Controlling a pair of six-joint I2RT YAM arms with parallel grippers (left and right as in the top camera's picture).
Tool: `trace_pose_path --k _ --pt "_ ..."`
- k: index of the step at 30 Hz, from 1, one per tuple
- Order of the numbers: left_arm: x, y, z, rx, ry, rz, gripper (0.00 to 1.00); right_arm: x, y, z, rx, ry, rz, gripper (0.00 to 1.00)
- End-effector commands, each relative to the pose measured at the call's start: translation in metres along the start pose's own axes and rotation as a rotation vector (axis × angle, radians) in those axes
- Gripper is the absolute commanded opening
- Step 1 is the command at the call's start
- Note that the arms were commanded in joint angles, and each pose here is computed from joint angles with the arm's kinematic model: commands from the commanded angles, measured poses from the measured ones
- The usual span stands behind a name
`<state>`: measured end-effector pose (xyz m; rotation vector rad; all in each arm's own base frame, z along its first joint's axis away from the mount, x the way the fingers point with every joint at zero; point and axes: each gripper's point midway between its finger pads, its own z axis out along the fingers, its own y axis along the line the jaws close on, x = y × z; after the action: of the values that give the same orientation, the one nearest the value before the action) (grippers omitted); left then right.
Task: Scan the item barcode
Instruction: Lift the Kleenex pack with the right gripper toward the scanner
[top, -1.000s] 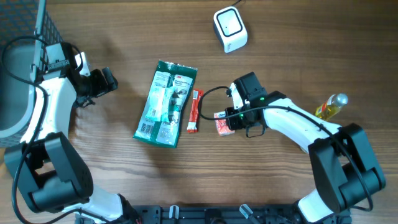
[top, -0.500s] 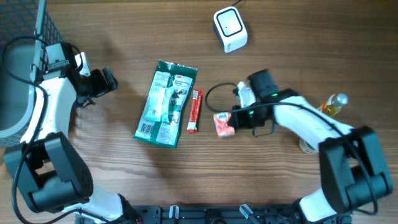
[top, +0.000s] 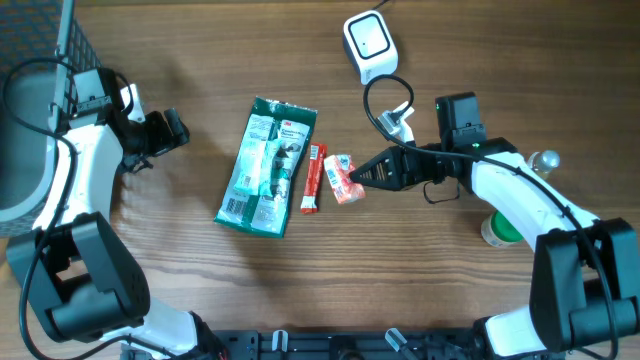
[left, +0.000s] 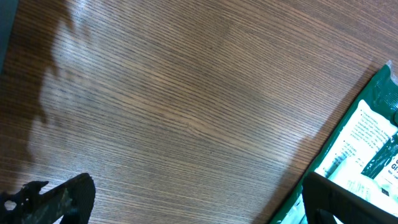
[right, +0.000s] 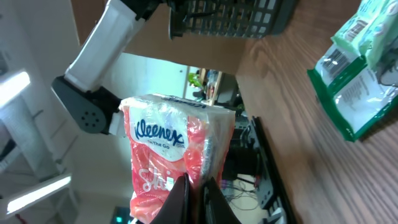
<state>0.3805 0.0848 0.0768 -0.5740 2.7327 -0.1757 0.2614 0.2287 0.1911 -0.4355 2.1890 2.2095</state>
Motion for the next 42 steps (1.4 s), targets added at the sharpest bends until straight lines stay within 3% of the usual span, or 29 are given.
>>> trace_pose_path --k 1,29,33,42 --pt "0.003 0.003 0.004 0.003 0.014 -0.003 1.00 0.003 0.025 0.000 -0.060 0.021 -0.043 0.04" --pt "0.003 0.003 0.004 0.003 0.014 -0.003 1.00 0.002 0.022 0.001 -0.032 0.014 -0.061 0.04" --pt "0.003 0.003 0.004 0.003 0.014 -0.003 1.00 -0.006 0.000 0.000 0.092 -0.031 -0.056 0.04" --pt "0.003 0.003 0.004 0.003 0.014 -0.003 1.00 -0.013 -0.085 -0.029 0.585 -0.162 0.062 0.04"
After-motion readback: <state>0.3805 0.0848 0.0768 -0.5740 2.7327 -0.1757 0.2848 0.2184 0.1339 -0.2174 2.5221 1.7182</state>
